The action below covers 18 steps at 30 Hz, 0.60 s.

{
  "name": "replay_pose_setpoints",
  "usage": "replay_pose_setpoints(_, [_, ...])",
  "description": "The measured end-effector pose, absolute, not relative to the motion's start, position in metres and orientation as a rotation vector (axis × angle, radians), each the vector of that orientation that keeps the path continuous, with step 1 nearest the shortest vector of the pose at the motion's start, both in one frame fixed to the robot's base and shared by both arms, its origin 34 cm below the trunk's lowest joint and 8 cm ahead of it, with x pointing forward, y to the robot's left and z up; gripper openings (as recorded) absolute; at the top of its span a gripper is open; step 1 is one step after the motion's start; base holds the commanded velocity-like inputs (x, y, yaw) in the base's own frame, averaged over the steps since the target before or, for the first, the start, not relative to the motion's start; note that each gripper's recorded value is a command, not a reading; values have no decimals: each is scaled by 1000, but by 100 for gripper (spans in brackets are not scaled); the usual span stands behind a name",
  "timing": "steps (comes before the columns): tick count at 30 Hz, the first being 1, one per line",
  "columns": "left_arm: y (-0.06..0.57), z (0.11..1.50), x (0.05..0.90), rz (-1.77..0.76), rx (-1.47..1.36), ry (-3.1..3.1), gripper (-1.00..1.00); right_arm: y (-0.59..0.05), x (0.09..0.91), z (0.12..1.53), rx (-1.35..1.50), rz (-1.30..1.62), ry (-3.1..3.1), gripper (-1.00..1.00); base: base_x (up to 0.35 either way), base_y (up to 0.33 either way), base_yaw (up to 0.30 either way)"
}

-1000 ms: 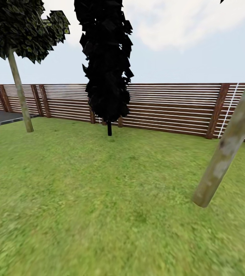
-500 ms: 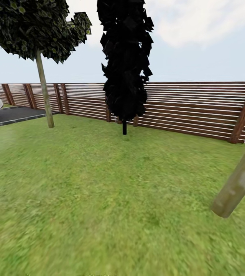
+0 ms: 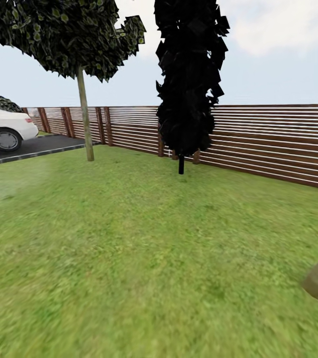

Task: Take the three Easter eggs out of the wicker basket on the lawn in the garden, then place them on the lawn next to a single tree (choose any tree) so that all three eggs are next to the same tree and none are left in the basket.

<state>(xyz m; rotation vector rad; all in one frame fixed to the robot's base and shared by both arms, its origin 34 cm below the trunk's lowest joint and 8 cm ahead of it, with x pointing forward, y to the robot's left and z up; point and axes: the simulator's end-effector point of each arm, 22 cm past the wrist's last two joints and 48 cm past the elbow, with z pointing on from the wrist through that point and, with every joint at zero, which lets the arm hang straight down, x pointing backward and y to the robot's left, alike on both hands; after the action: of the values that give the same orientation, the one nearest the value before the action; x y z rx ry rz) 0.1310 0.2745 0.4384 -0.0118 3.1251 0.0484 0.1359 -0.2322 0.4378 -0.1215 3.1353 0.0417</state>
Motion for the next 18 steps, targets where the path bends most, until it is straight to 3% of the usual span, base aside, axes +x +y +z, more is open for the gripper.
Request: replay_pose_setpoints(18, [274,438,127,48,-11,3135,100,-232,132,438,-118,43,3145,100,0,0,279])
